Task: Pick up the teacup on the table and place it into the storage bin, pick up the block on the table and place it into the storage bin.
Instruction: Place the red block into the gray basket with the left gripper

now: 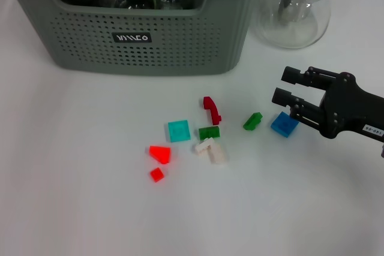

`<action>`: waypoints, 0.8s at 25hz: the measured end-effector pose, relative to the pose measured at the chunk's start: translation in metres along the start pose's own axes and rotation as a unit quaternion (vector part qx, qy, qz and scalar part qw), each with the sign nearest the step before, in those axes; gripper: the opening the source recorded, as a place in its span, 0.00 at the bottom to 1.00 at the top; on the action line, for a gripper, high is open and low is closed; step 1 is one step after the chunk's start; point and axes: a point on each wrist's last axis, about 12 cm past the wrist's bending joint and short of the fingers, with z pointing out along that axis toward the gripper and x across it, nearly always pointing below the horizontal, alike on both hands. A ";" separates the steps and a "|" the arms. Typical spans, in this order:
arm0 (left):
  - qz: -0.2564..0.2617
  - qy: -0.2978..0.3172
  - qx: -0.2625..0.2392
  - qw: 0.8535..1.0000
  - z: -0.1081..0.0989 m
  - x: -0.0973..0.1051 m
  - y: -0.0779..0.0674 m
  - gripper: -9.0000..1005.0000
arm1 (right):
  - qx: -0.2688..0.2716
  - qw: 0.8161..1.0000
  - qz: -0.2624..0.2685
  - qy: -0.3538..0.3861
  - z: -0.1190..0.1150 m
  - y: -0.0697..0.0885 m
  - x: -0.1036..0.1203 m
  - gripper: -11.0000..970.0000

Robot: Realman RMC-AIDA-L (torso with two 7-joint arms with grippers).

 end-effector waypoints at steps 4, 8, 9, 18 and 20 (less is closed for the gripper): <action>0.026 0.038 -0.028 0.999 0.020 0.006 -0.011 0.29 | 0.000 1.000 0.001 0.000 0.000 0.000 0.000 0.53; 0.019 0.051 -0.060 0.997 0.029 0.005 -0.014 0.30 | -0.001 1.000 0.001 -0.001 0.000 0.001 0.000 0.52; 0.019 0.050 -0.063 0.997 0.030 0.004 -0.015 0.31 | -0.002 1.000 0.002 -0.001 0.000 0.001 0.000 0.53; -0.003 -0.073 -0.021 0.997 -0.014 0.004 -0.029 0.33 | -0.001 1.000 0.001 -0.003 -0.001 0.000 -0.001 0.53; -0.007 -0.151 0.024 0.988 -0.040 0.017 -0.036 0.49 | -0.001 1.000 0.001 -0.004 -0.001 0.000 -0.001 0.53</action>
